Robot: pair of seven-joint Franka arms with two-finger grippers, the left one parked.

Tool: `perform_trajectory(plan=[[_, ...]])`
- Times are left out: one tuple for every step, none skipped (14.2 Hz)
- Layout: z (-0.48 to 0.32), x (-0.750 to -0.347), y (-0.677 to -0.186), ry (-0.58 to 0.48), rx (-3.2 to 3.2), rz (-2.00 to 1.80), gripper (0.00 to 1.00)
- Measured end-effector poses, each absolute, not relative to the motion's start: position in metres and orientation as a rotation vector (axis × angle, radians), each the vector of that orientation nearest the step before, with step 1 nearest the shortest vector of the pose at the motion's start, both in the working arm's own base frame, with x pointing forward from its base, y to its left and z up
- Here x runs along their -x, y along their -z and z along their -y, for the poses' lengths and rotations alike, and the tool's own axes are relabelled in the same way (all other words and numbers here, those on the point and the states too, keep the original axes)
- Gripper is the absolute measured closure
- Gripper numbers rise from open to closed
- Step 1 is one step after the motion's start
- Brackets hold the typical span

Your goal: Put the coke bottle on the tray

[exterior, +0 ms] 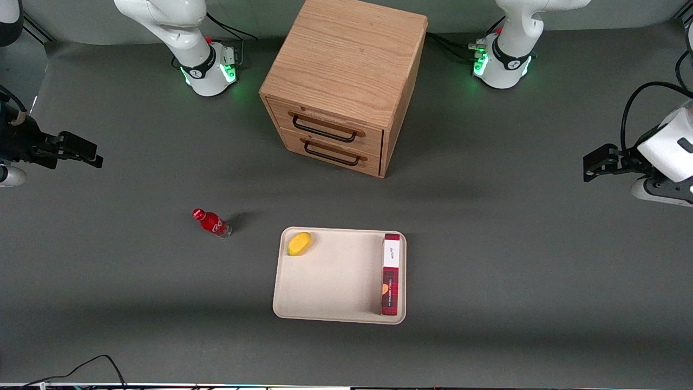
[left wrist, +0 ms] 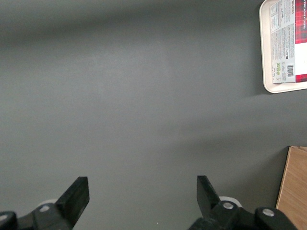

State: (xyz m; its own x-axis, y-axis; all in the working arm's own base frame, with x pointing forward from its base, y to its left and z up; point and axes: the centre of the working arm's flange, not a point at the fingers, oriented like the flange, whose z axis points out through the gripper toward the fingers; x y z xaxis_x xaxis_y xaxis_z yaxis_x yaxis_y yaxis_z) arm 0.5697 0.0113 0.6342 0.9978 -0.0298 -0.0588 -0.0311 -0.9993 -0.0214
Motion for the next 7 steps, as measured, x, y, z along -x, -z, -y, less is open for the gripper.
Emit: perform_trajectory(plan=[[-0.0119, -0.5696, -0.6344, -0.091, 3.118, -0.046, 0.00], [-0.0127, -0.5695, -0.6345, -0.091, 3.118, -0.044, 0.00], [-0.0136, -0.5695, -0.6345, -0.090, 3.118, -0.041, 0.00], [-0.0149, -0.5694, -0.6346, -0.090, 3.118, -0.037, 0.00], [-0.0160, -0.5694, -0.6347, -0.090, 3.118, -0.034, 0.00], [-0.0164, -0.5694, -0.6347, -0.090, 3.118, -0.033, 0.00], [-0.0161, -0.5694, -0.6347, -0.090, 3.118, -0.034, 0.00]])
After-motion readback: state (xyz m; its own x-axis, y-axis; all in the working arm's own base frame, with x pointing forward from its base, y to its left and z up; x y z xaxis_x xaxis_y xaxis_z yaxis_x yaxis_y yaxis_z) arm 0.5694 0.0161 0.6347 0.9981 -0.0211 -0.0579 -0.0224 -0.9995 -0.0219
